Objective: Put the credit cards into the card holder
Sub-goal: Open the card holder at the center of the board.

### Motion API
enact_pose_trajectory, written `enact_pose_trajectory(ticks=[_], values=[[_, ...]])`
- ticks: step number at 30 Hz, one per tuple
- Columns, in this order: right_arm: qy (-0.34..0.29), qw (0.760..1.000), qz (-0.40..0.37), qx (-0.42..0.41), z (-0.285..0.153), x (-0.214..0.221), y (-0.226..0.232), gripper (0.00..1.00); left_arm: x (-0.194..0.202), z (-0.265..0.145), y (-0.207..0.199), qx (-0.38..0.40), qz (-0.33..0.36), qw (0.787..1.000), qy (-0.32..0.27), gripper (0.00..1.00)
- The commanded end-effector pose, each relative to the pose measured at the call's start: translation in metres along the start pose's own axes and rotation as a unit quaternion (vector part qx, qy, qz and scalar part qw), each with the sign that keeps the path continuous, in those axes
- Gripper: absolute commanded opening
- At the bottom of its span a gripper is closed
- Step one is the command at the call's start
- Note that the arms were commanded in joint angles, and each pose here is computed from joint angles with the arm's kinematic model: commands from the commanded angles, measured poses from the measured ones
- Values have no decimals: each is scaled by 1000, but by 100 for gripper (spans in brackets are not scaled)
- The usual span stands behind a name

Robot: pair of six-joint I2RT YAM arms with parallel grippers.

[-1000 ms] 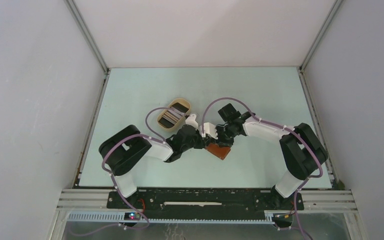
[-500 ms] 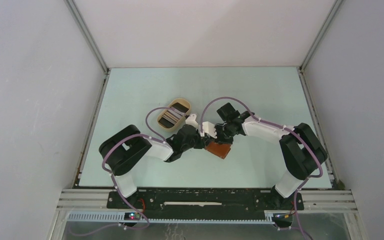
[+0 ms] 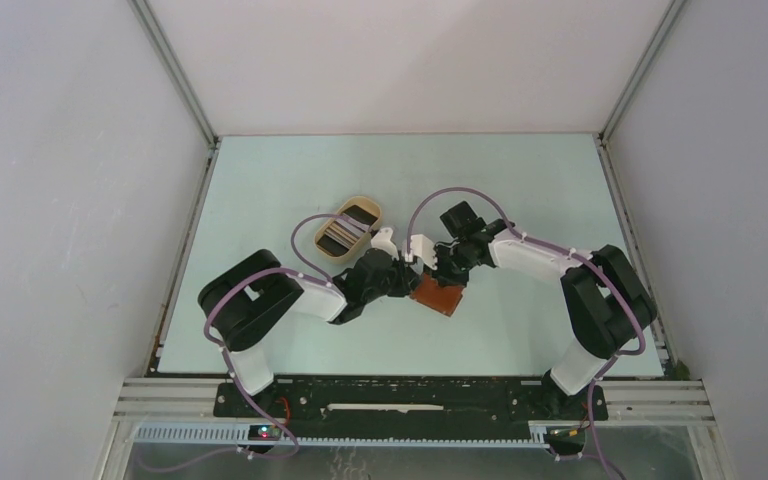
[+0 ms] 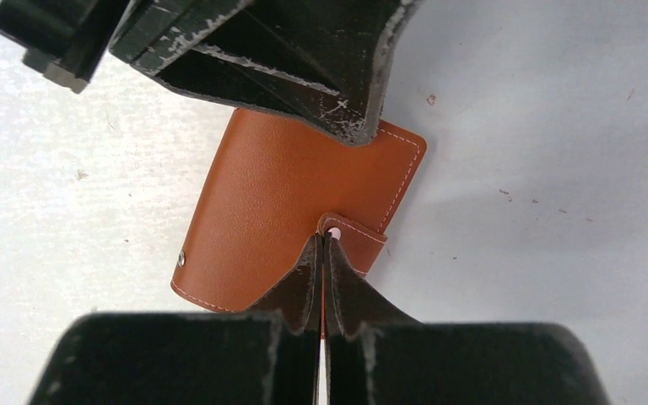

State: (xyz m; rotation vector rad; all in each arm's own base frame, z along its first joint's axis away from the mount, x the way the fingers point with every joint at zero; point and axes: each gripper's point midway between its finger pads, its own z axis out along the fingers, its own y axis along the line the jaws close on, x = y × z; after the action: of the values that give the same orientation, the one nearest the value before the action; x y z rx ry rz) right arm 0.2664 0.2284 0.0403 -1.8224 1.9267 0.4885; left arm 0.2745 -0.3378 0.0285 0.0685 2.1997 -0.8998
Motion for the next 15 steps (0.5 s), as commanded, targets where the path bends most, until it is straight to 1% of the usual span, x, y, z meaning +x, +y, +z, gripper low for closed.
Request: enact_pose_trajectory(ticks=[1,7,9,15], values=[[-35,999,21,30,-11,-15,-13,0,-10,8,-14,17,12,1000,-10,17],[-31,997,61,45,-13,-16,-21,0,-9,8,-15,19,14,1000,-8,16],[-30,997,63,42,-12,-16,-20,0,-10,8,-16,23,15,1000,-9,16],[-26,997,60,36,-10,-16,-16,0,-21,-8,-31,74,19,996,-48,20]])
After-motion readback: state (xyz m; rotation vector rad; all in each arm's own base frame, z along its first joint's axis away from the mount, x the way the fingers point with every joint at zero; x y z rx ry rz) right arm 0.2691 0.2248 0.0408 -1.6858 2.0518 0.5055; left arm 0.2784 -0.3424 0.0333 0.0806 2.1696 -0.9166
